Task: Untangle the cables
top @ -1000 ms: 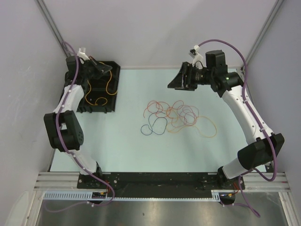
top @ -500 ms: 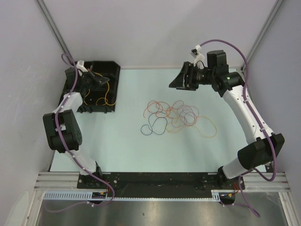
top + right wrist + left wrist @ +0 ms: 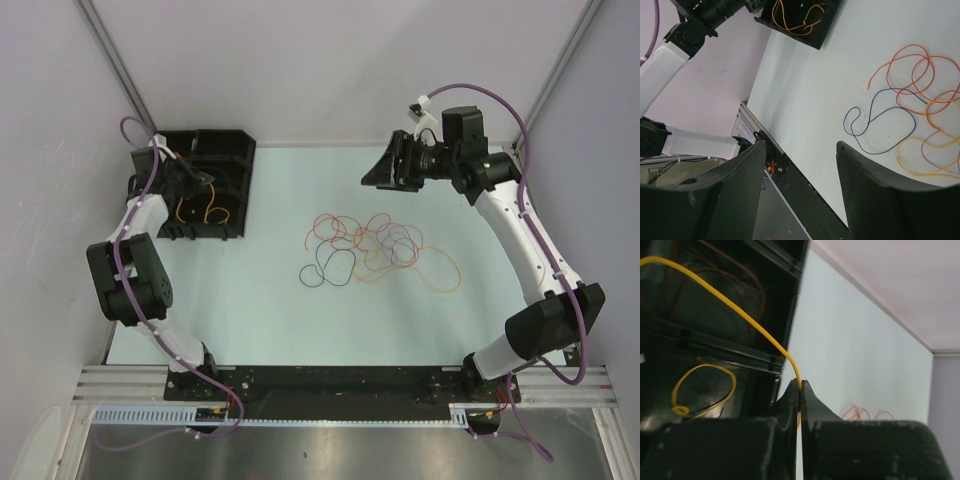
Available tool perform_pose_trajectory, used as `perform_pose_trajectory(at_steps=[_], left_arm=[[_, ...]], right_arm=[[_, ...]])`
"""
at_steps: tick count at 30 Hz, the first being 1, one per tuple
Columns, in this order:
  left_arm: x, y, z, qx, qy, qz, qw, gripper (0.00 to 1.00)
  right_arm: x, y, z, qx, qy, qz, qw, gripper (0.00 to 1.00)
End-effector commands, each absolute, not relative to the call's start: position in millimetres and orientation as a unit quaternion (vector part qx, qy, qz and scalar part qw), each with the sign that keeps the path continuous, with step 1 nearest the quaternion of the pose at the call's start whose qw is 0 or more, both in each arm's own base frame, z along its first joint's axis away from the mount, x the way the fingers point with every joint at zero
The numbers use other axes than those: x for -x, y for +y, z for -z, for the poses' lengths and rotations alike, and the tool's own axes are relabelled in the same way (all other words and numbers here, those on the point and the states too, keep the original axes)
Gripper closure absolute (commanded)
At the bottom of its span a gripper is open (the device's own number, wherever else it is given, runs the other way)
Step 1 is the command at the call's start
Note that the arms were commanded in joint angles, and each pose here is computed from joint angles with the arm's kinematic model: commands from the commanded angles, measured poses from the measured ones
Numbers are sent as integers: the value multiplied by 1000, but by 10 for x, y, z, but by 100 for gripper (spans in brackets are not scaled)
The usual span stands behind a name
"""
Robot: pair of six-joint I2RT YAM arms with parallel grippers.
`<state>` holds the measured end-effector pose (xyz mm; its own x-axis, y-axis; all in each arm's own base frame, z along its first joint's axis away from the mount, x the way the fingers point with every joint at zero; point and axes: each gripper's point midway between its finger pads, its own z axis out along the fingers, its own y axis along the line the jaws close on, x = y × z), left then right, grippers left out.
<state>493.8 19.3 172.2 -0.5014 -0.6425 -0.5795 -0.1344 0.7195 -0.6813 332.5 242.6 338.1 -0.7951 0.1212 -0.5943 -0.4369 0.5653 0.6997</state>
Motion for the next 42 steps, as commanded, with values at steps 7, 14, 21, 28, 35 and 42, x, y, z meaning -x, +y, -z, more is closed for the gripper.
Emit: perform_pose_trajectory(at_steps=[7, 14, 21, 28, 35, 42], left_arm=[[-4596, 52, -1603, 199, 873, 151, 418, 100], [-4318, -45, -1344, 246, 881, 156, 373, 100], [-4070, -117, -920, 287, 899, 159, 288, 100], [-4201, -81, -1034, 309, 892, 159, 290, 100], [-4645, 31, -1298, 334, 870, 175, 318, 100], [-4871, 172, -1285, 342, 865, 167, 327, 100]], right_arm=[[-3390, 2391, -3383, 90, 827, -462, 307, 38], [-3353, 2398, -3367, 89, 826, -467, 302, 38], [-3299, 2386, -3390, 90, 824, -468, 306, 38], [-3272, 2390, -3398, 91, 822, -470, 310, 38], [-3250, 2414, -3378, 90, 823, -471, 304, 39], [-3272, 2333, -3374, 82, 828, -462, 308, 39]])
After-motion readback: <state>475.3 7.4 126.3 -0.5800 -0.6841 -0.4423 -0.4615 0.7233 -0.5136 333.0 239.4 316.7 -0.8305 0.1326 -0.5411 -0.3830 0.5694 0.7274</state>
